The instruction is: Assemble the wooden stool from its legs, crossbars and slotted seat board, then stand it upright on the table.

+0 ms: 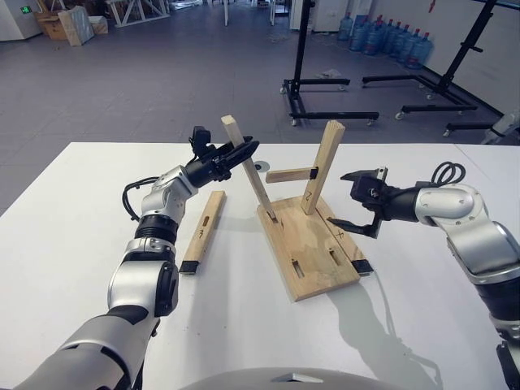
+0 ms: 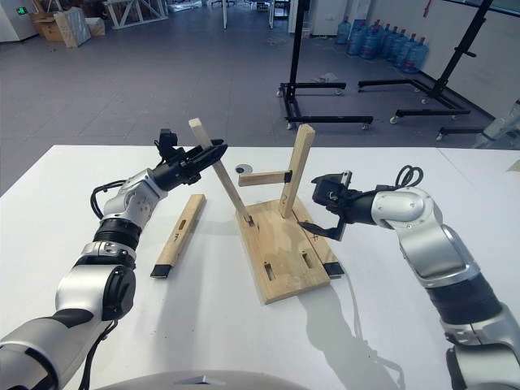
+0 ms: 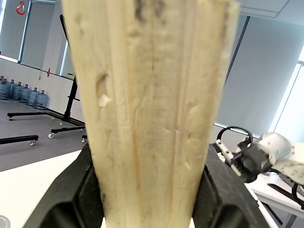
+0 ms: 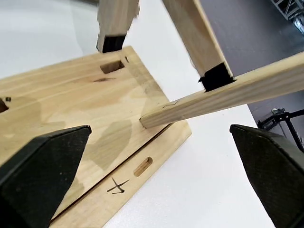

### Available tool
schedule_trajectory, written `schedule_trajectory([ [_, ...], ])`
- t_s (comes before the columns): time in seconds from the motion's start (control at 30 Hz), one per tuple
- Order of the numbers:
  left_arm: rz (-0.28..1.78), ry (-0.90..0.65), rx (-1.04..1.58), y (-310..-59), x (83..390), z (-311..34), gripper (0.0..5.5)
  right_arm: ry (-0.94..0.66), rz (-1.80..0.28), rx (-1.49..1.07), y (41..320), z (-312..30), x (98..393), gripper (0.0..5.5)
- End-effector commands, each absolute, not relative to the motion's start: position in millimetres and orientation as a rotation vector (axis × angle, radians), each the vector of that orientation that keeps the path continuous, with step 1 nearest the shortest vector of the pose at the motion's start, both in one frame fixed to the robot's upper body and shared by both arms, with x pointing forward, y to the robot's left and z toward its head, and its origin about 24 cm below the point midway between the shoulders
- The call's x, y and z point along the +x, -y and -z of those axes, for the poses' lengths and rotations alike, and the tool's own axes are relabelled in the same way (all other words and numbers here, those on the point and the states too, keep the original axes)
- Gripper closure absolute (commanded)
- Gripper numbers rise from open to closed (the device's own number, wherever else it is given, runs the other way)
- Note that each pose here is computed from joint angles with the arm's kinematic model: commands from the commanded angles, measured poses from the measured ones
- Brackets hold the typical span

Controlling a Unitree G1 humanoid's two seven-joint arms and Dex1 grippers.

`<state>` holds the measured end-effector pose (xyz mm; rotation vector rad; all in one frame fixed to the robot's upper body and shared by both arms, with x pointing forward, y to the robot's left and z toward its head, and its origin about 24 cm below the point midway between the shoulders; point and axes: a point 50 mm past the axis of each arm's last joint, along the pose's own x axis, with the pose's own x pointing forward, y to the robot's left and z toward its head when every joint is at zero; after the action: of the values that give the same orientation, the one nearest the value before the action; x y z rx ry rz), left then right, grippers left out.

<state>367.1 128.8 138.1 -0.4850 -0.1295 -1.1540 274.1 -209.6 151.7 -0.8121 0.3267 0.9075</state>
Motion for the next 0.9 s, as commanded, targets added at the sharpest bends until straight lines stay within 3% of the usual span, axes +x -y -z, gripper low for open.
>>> schedule_trajectory([
  [0.03, 1.159, 0.144, -0.51, -130.2, 367.1, -140.9, 3.48, -0.34, -0.94, -0.811, 205.8, -143.9, 274.0, 0.1],
  [0.43, 1.113, 0.094, -0.49, -126.5, 371.2, -122.5, 3.48, -0.312, -0.985, -0.785, 193.6, -140.2, 273.1, 0.1],
  [0.9, 1.107, 0.175, -0.549, -125.5, 364.3, -112.3, 3.48, -0.3, -1.019, -0.769, 184.9, -135.5, 271.3, 0.1],
])
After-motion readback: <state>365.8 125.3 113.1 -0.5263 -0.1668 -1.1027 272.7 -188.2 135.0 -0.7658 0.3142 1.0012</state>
